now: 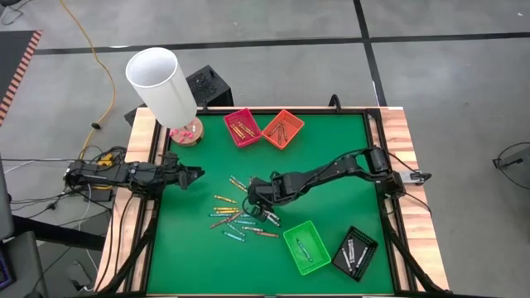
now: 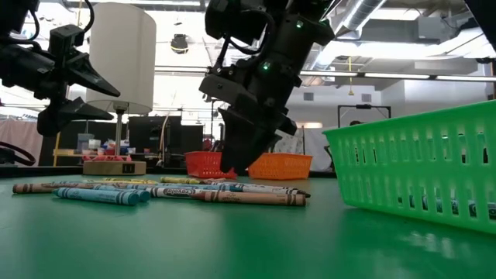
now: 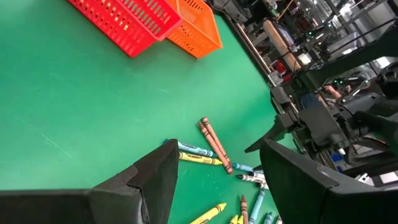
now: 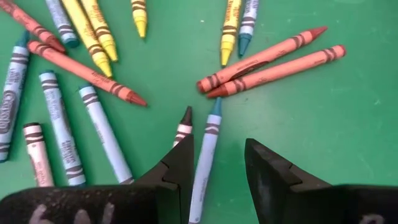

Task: Sort crayons
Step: Put the green crayon into the green bin

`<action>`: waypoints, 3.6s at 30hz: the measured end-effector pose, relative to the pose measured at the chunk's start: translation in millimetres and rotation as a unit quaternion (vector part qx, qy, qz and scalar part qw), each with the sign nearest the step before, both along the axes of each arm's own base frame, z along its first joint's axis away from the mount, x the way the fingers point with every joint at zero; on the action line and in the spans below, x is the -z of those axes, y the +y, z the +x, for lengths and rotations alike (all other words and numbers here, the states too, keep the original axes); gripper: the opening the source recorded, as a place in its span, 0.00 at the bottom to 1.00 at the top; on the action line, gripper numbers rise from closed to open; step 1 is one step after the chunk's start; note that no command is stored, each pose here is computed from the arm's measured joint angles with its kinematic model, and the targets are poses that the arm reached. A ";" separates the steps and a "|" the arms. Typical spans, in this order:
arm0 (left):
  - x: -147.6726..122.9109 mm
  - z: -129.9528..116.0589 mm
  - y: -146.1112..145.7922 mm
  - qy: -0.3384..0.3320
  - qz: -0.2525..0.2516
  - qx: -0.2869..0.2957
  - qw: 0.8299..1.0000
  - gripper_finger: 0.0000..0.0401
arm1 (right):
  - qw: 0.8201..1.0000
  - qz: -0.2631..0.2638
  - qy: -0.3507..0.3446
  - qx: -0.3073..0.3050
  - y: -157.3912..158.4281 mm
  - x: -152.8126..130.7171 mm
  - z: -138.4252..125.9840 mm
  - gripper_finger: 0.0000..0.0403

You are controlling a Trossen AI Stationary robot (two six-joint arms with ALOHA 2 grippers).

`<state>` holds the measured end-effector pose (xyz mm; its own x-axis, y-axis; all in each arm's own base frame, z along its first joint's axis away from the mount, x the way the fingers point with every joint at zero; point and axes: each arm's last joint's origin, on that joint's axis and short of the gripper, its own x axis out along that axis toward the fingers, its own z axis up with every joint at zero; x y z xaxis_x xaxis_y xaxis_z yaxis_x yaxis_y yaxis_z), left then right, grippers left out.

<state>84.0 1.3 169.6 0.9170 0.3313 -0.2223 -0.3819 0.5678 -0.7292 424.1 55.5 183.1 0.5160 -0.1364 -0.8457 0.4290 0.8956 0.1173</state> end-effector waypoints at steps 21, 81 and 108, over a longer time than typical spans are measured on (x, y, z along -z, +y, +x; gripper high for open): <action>0.0 0.0 0.0 0.000 0.000 -0.001 1.000 0.54 | 1.000 -0.010 0.002 0.006 -0.9 0.1 -0.5 0.34; -0.1 -0.2 0.8 0.006 0.021 -0.009 1.000 0.54 | 0.997 0.036 0.049 0.042 -0.8 -39.6 15.8 0.01; -0.2 -0.3 1.0 0.008 0.029 -0.012 0.999 0.54 | 0.935 0.122 0.155 0.294 160.0 -127.1 -89.2 0.00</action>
